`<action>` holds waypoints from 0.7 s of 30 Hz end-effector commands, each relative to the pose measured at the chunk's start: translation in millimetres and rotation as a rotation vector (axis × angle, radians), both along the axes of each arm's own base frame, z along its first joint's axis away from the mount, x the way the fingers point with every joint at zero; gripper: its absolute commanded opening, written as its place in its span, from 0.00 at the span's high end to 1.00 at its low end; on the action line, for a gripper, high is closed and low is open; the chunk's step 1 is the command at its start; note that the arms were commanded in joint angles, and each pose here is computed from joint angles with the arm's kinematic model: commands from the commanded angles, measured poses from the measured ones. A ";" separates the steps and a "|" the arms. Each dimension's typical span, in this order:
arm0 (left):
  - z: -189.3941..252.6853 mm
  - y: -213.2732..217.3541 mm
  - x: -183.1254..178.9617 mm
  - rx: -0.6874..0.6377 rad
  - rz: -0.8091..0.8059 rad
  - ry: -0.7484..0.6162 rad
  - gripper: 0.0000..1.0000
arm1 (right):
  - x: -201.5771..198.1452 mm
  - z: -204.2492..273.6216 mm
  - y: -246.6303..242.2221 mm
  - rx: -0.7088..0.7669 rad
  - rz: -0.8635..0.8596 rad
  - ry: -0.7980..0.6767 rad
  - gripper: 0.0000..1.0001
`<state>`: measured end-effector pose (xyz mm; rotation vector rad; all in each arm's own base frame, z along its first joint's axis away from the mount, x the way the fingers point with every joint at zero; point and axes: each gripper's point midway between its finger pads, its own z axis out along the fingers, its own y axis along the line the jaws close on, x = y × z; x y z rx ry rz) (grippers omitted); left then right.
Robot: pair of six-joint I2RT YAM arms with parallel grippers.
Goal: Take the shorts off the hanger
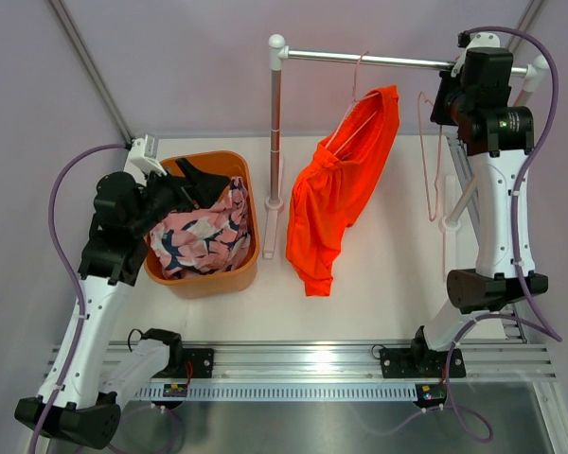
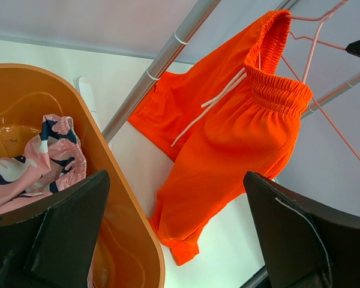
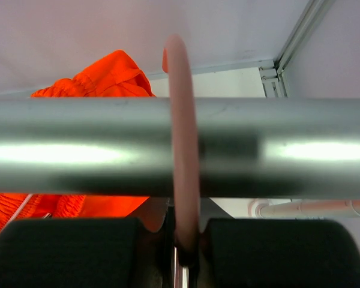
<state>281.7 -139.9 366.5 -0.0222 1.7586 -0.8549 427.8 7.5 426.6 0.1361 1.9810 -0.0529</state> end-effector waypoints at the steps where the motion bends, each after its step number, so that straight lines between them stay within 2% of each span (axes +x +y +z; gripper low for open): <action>1: 11.3 -2.8 -2.0 0.007 -0.023 -0.066 0.01 | -9.4 3.7 -1.1 0.030 -0.009 -0.020 1.00; 5: 9.7 -2.4 -1.9 0.006 -0.021 -0.062 0.01 | -17.3 -11.9 -0.9 0.040 -0.013 0.002 1.00; 11: 9.7 -2.9 -2.6 0.008 -0.026 -0.065 0.01 | -25.3 -9.0 -6.3 0.046 -0.050 -0.008 0.99; 15: 6.4 -2.2 -2.6 0.013 -0.024 -0.063 0.01 | -32.1 1.8 -11.0 0.046 -0.075 -0.027 0.87; 18: 4.3 -2.6 -2.8 0.016 -0.025 -0.058 0.01 | -38.9 12.0 -11.5 0.055 -0.083 -0.050 0.64; 21: 3.9 -2.3 -2.8 0.017 -0.025 -0.057 0.01 | -47.3 21.2 -12.2 0.066 -0.089 -0.075 0.56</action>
